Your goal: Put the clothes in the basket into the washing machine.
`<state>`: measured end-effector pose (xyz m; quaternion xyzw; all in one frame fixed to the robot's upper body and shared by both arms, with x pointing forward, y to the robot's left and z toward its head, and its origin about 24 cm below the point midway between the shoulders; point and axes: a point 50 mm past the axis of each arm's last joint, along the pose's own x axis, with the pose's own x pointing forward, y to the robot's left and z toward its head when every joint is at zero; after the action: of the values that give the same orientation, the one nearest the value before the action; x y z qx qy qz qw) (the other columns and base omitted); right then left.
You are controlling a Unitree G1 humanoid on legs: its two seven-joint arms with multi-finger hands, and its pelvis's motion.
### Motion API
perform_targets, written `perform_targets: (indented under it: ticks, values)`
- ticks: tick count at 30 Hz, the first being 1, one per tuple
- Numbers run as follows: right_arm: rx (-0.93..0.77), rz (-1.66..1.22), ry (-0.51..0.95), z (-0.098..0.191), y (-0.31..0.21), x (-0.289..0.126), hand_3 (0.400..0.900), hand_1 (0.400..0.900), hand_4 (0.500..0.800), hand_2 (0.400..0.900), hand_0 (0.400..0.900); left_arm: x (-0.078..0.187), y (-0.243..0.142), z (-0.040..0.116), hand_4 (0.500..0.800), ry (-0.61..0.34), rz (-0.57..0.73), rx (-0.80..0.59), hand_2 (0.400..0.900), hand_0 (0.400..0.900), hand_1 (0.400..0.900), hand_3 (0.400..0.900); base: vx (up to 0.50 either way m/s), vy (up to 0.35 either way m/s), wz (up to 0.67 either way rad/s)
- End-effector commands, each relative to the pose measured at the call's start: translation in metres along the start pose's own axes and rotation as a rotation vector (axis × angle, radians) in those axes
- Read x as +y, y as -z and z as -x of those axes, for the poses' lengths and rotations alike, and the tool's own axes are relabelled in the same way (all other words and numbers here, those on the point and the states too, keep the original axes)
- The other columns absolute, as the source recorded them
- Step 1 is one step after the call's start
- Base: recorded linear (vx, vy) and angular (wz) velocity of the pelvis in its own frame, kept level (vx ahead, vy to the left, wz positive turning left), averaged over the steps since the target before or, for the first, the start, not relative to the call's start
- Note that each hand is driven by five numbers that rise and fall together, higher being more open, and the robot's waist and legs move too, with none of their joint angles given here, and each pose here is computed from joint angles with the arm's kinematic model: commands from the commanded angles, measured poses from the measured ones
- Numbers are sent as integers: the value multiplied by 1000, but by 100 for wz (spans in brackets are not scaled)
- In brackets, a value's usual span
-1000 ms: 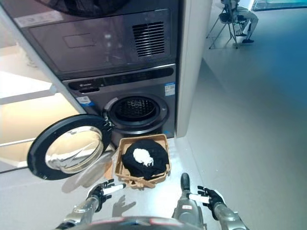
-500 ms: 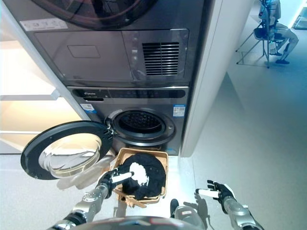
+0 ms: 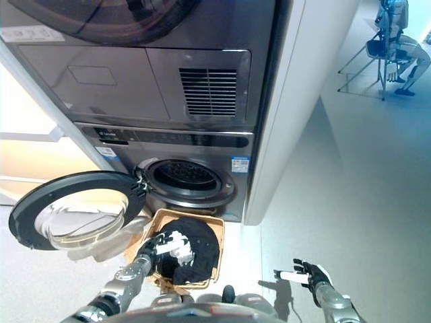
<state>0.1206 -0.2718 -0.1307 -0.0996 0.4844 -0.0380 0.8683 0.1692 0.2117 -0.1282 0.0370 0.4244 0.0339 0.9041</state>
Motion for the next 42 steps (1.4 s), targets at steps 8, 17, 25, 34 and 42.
perform_targets:
  ticks: [8,17,25,34,42]
  values:
    - [-181,70,-1,1,-42,-11,900,900,800,900,900,27,-54,3,800,-65,-71,-239,900,900,900,900,110,224,-56]
    - [-357,118,-19,-2,-99,0,900,900,800,900,900,38,-116,0,800,-183,-314,-405,900,900,900,900,-115,30,-19]
    - [-529,149,27,3,-145,1,900,900,800,900,900,47,-177,2,800,-458,-818,-563,900,900,900,900,-118,5,-2]
    - [-695,143,44,11,-189,12,900,900,800,900,900,63,-239,20,800,-754,-1191,-725,900,900,900,900,-88,13,2]
    - [-793,134,53,20,-211,15,900,900,800,900,900,68,-278,36,800,-947,-1463,-798,900,900,900,900,-73,14,3]
